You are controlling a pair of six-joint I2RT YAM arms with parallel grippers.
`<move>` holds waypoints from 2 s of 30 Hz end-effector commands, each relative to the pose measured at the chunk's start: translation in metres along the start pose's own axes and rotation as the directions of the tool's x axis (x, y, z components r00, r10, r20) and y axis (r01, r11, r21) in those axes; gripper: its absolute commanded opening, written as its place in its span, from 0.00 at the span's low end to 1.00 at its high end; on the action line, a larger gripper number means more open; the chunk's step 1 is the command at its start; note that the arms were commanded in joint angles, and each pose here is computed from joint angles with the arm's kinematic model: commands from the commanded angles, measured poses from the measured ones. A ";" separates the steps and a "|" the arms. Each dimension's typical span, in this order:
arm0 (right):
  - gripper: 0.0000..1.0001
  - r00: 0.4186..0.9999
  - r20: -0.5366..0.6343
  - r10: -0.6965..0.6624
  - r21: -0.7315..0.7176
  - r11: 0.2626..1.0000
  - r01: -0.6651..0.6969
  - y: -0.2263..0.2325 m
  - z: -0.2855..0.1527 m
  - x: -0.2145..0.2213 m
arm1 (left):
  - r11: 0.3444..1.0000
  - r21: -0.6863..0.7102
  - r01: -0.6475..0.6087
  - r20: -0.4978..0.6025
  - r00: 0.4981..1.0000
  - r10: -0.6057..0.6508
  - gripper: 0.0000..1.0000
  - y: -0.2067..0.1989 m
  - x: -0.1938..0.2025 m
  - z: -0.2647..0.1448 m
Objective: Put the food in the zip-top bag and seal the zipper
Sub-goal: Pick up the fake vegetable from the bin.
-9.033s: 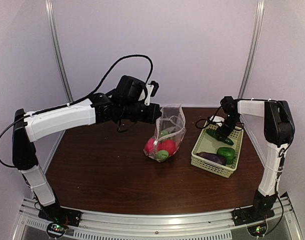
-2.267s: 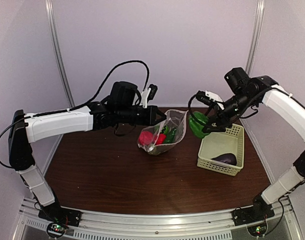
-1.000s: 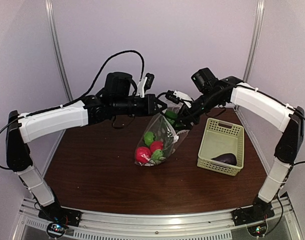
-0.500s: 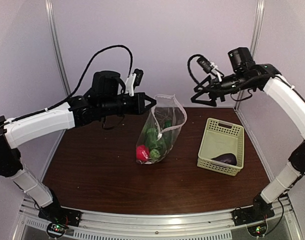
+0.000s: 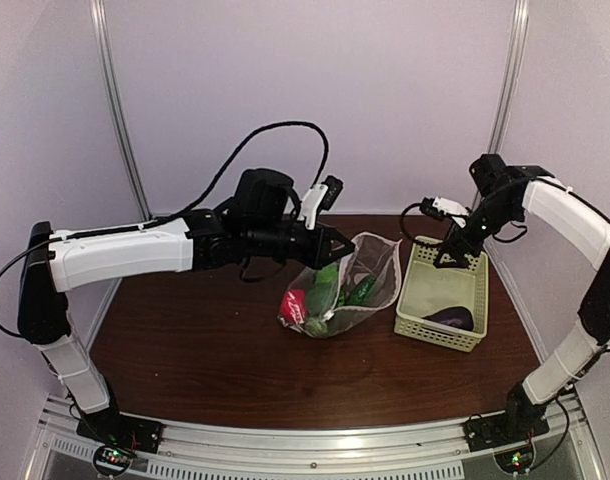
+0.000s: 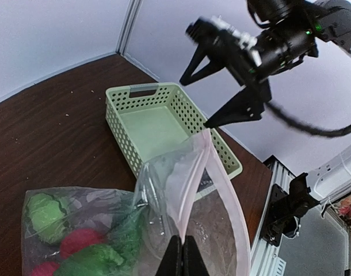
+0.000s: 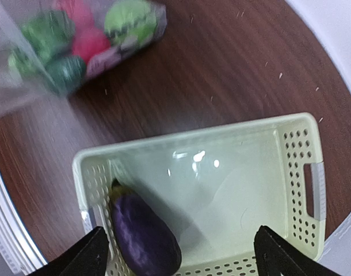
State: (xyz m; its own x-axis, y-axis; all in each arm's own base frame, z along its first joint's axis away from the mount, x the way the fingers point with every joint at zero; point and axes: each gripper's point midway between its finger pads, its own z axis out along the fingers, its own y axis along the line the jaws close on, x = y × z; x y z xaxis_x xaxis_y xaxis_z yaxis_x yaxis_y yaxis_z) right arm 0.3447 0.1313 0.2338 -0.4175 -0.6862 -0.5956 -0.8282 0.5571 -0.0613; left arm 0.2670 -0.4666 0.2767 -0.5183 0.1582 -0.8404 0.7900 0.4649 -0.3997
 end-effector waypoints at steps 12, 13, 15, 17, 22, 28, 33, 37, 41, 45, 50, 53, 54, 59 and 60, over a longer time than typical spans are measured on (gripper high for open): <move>0.81 0.816 -0.510 -0.270 -0.229 0.958 0.174 0.020 0.038 0.152 | 0.999 -0.041 -0.012 0.082 0.997 0.015 0.00 0.007 -0.024 -0.018; 0.84 0.815 -0.513 -0.270 -0.241 0.956 0.166 0.022 0.040 0.154 | 0.999 -0.042 -0.012 0.082 0.997 0.015 0.00 0.007 -0.024 -0.018; 0.91 0.807 -0.521 -0.279 -0.271 0.950 0.153 0.027 0.043 0.160 | 0.999 -0.044 -0.013 0.085 0.996 0.016 0.00 0.007 -0.024 -0.018; 0.91 0.796 -0.530 -0.291 -0.294 0.944 0.149 0.031 0.047 0.167 | 0.999 -0.047 -0.012 0.088 0.996 0.016 0.00 0.008 -0.025 -0.018; 0.88 0.788 -0.536 -0.303 -0.320 0.937 0.143 0.034 0.061 0.180 | 0.999 -0.052 -0.006 0.084 0.996 0.011 0.00 0.008 -0.025 -0.020; 0.84 0.776 -0.554 -0.301 -0.358 0.928 0.104 0.036 0.077 0.190 | 0.998 -0.056 0.002 0.088 0.996 0.003 0.00 0.008 -0.025 -0.023; 0.75 0.779 -0.564 -0.273 -0.331 0.939 0.090 0.028 0.089 0.191 | 0.998 -0.059 0.002 0.095 0.995 0.004 0.00 0.008 -0.028 -0.027; 0.65 0.777 -0.577 -0.253 -0.325 0.943 0.066 0.027 0.095 0.194 | 0.998 -0.057 0.005 0.099 0.995 0.001 0.00 0.008 -0.027 -0.028; 0.51 0.782 -0.576 -0.237 -0.302 0.951 0.066 0.023 0.093 0.190 | 0.998 -0.057 0.003 0.092 0.996 0.002 0.00 0.008 -0.027 -0.027; 0.45 0.802 -0.555 -0.220 -0.267 0.961 0.079 0.016 0.082 0.177 | 0.998 -0.057 -0.002 0.095 0.995 0.008 0.00 0.006 -0.029 -0.028; 0.42 0.850 -0.496 -0.177 -0.219 0.973 0.075 0.003 0.063 0.151 | 0.998 -0.056 0.000 0.092 0.996 0.005 0.00 0.008 -0.028 -0.025; 0.41 0.869 -0.470 -0.156 -0.202 0.977 0.066 -0.001 0.054 0.141 | 0.999 -0.054 0.000 0.091 0.996 0.005 0.00 0.008 -0.027 -0.024; 0.41 0.874 -0.463 -0.150 -0.197 0.978 0.064 -0.001 0.051 0.139 | 0.999 -0.054 0.000 0.092 0.996 0.005 0.00 0.008 -0.027 -0.024; 0.40 0.891 -0.433 -0.134 -0.188 0.981 0.057 0.003 0.036 0.131 | 0.998 -0.059 -0.001 0.095 0.995 0.007 0.00 0.009 -0.029 -0.024; 0.40 0.895 -0.424 -0.137 -0.189 0.980 0.060 0.005 0.030 0.127 | 0.998 -0.060 -0.001 0.094 0.996 0.007 0.00 0.009 -0.028 -0.025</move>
State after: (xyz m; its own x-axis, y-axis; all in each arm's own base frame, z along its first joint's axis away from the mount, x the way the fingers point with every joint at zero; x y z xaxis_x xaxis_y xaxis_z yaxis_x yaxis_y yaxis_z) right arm 0.3092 0.0566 0.1105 -0.4079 -0.9018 -0.1424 -0.9127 0.4069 0.0379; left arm 0.2757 -0.4481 0.2907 -0.5053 0.1156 -0.8552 0.7659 0.5165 -0.3828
